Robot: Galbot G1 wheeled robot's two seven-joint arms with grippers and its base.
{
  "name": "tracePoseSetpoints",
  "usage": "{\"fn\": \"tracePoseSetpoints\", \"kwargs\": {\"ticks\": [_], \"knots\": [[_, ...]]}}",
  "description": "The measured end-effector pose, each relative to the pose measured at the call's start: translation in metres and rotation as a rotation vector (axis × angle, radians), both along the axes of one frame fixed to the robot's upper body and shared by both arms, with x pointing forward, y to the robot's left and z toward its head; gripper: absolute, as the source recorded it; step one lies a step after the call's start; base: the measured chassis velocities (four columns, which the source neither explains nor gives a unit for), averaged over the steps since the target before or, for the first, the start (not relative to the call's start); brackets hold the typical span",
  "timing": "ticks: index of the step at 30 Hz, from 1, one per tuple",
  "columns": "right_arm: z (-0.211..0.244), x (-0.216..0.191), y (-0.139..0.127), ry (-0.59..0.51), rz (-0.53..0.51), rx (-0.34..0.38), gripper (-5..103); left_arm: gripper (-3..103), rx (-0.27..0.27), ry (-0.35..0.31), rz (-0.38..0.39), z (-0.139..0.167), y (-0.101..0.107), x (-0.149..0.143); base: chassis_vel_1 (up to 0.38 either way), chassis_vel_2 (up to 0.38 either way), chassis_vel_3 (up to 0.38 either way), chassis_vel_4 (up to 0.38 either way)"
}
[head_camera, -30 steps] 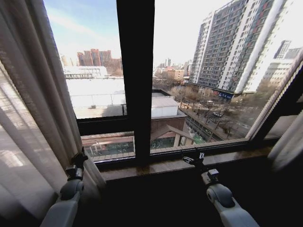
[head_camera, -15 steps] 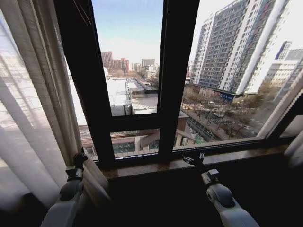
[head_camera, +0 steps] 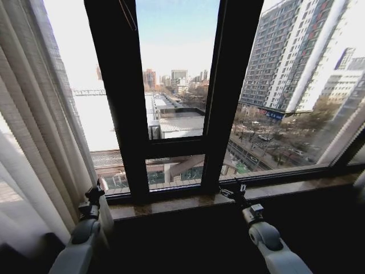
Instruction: Open the curtains by pulling them apart, changing their state from closed to fully open.
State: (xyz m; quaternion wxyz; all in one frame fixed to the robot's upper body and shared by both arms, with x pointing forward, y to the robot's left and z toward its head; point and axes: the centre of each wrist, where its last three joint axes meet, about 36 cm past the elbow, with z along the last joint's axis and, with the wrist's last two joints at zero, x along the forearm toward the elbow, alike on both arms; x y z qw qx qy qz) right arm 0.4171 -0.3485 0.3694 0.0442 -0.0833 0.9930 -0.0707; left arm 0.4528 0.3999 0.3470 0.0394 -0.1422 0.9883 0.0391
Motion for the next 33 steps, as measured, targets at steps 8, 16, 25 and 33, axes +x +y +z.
{"fn": "tracePoseSetpoints", "kwargs": {"ticks": [8,16,25,33], "knots": [[0.0,0.0,0.0001,0.0,0.0,0.0,100,0,0.002,-0.001,0.004,-0.0003,0.0018,0.001,0.111,0.062,-0.114,-0.06],[-0.0001,0.0,0.0002,0.0,0.0,0.0,100,0,0.003,-0.007,0.007,-0.0017,0.0031,0.002,0.229,0.162,-0.229,-0.164],[-0.0001,0.0,0.0002,0.0,0.0,0.0,100,0,0.006,-0.009,0.012,-0.0004,0.0068,0.0017,0.323,0.283,-0.313,-0.28],[-0.0001,0.0,0.0002,0.0,0.001,0.0,100,0,0.005,-0.007,0.017,-0.0014,0.0067,0.0,0.386,0.339,-0.389,-0.331]]}}
